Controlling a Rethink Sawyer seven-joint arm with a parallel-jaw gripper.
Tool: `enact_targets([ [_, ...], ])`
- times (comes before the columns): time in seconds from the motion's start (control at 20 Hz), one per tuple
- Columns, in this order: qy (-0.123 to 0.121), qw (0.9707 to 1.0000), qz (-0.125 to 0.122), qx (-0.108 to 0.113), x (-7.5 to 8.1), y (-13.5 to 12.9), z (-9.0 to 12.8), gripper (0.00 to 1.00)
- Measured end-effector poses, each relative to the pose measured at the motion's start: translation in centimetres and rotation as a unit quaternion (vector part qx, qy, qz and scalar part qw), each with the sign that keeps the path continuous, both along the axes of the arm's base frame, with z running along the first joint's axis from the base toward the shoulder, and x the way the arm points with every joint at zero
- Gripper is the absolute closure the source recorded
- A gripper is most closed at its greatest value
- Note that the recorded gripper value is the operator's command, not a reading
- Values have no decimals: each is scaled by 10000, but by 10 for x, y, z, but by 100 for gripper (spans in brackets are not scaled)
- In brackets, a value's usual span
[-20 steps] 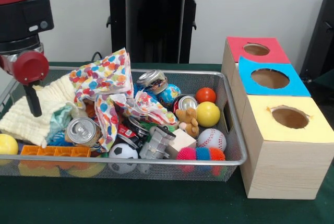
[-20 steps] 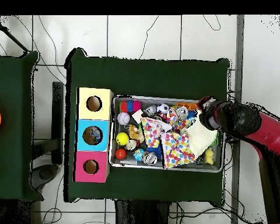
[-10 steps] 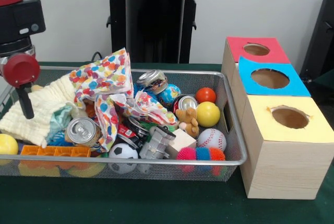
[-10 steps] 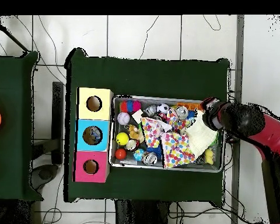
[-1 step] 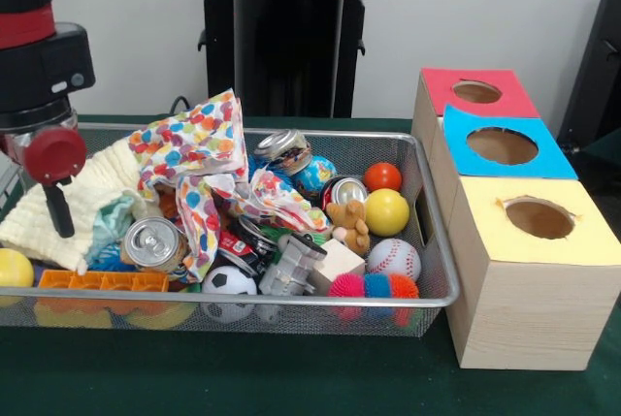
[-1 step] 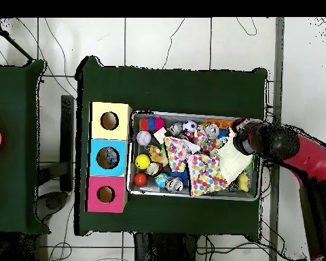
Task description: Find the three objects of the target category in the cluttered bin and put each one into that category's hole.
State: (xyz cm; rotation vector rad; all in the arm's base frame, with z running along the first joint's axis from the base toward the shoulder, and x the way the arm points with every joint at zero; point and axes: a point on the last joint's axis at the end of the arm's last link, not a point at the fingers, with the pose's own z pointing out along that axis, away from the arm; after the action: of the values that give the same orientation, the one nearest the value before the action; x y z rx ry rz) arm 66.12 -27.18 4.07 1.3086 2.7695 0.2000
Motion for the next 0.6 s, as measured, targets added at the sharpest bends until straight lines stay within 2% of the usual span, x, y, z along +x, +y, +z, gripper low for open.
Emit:
enact_targets([
  [0.25, 92, 9999, 77, -49, -9, -6, -24, 100],
  [0.6, 145, 9997, 101, -147, -18, -22, -44, 100],
])
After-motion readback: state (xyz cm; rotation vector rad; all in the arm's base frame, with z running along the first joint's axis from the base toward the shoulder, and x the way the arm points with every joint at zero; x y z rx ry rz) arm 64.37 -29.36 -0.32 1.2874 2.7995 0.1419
